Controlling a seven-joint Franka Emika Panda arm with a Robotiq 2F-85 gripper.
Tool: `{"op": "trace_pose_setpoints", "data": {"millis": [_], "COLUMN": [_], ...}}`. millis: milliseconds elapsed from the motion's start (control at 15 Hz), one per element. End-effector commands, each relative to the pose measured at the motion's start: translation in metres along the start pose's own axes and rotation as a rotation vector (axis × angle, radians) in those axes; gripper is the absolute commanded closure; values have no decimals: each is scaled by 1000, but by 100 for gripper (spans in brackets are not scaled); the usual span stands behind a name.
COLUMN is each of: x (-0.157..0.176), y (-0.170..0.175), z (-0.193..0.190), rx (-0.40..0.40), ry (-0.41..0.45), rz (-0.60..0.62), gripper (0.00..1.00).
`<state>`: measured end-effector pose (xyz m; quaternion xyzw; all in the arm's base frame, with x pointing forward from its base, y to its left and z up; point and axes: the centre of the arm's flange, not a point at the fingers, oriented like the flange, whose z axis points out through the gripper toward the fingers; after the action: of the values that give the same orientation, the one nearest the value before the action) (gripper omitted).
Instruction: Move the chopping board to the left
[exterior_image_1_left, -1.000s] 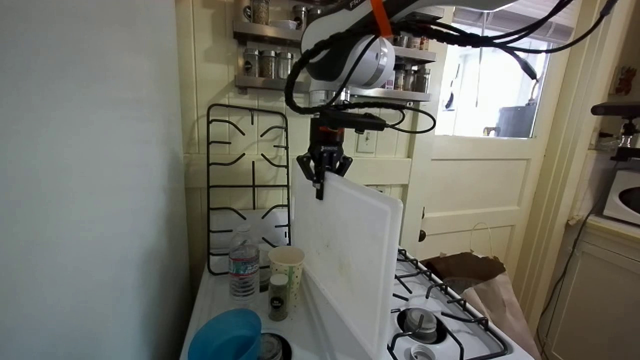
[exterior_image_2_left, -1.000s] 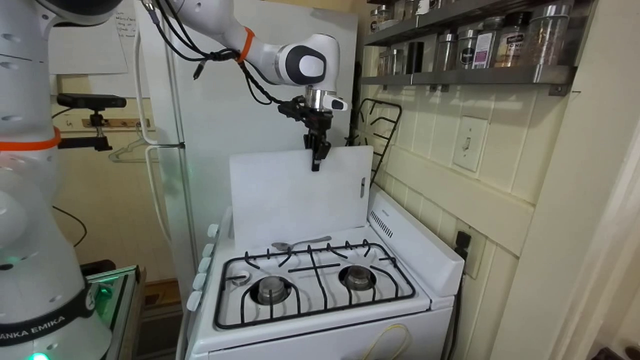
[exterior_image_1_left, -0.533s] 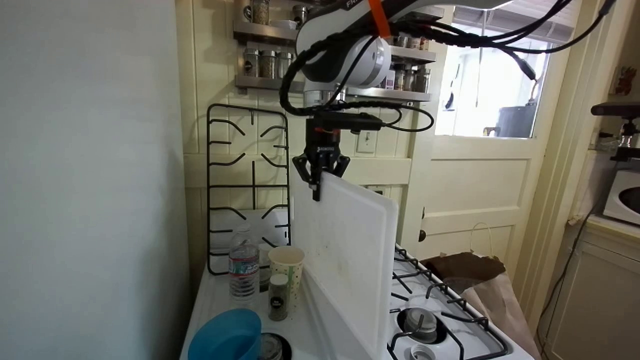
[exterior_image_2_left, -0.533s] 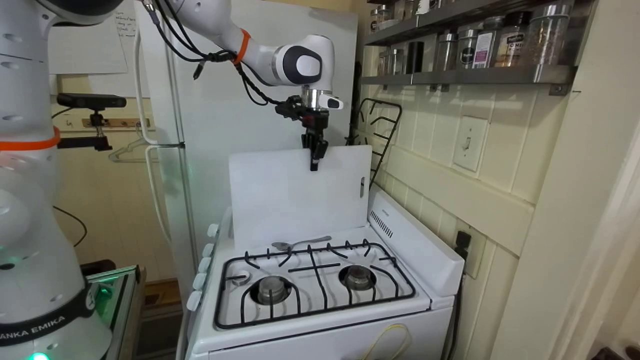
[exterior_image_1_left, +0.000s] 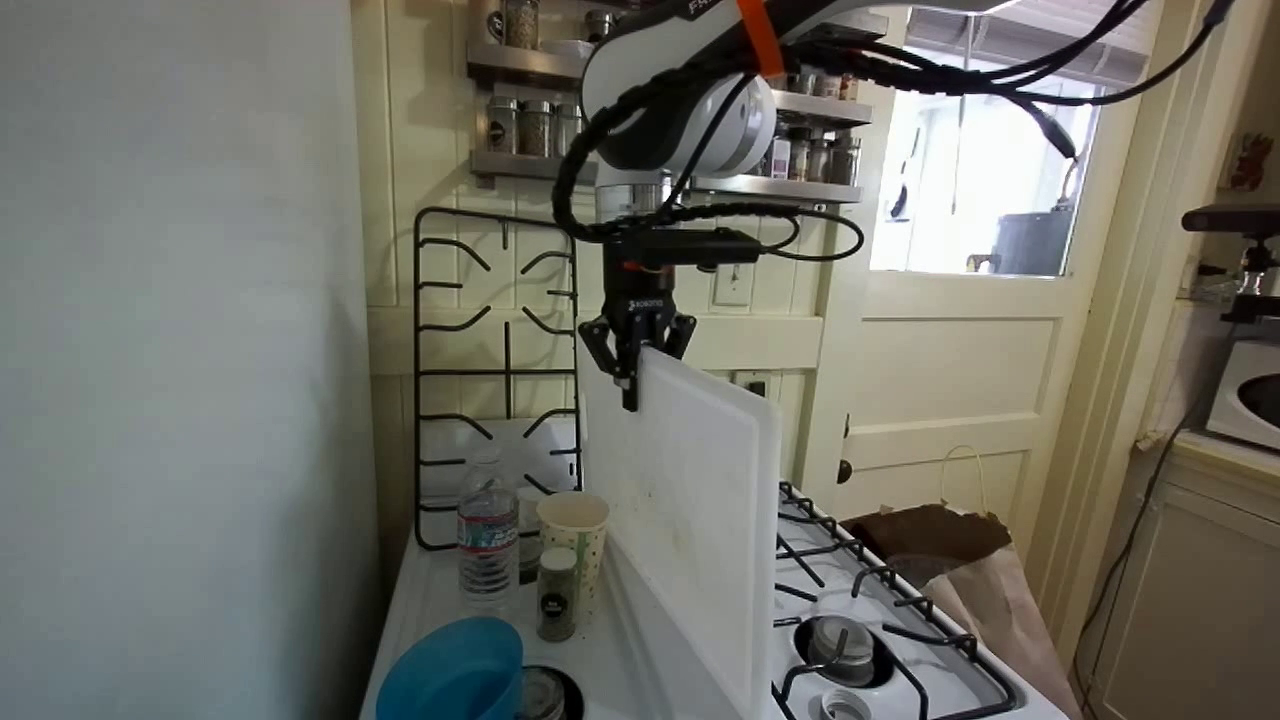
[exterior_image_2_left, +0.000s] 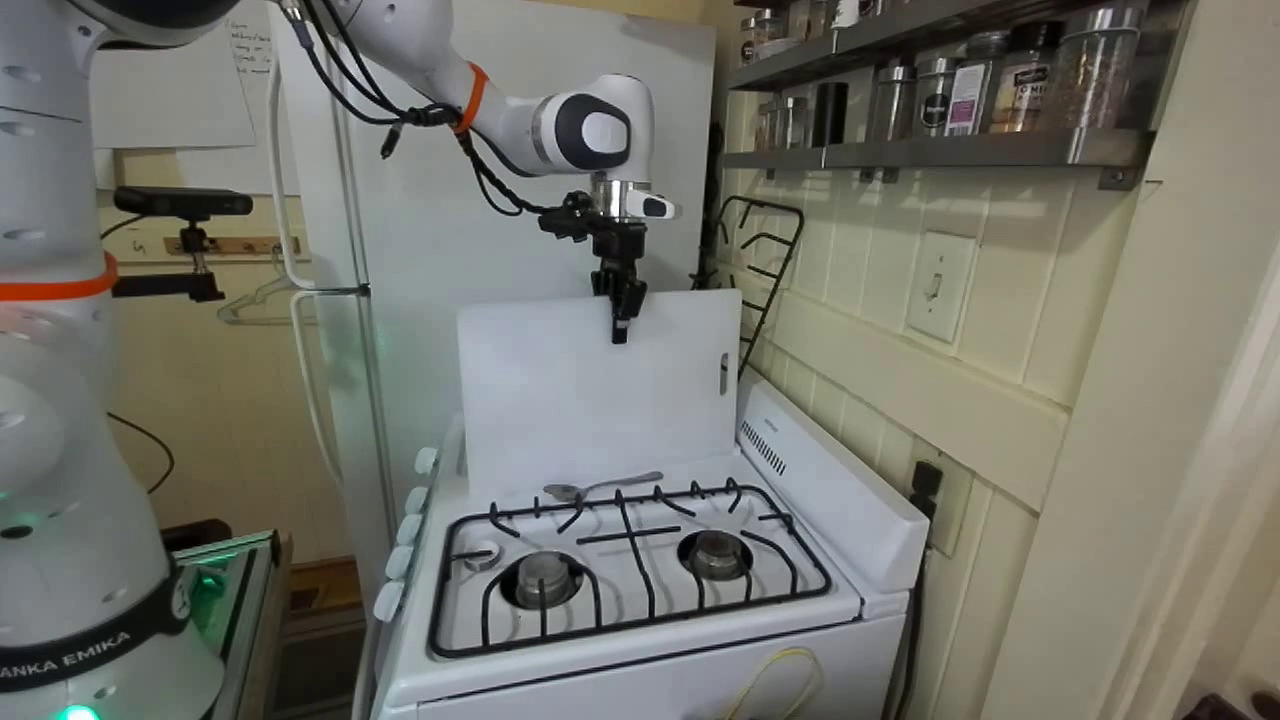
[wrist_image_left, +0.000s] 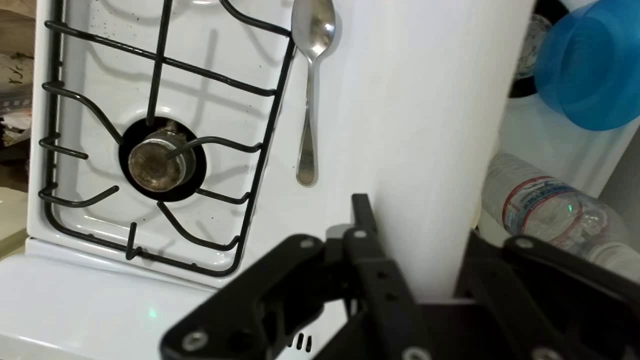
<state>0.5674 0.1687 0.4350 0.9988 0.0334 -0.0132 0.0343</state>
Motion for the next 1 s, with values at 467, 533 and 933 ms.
{"op": "trace_pose_setpoints", "data": {"millis": [467, 533, 933], "x": [-37, -40, -35], "y": [14, 18, 44], "z": [-25, -32, -75], "rx": [-25, -8, 121], "ry": [92, 120, 318], "rz": [64, 68, 112], "gripper": [96, 96, 96]}}
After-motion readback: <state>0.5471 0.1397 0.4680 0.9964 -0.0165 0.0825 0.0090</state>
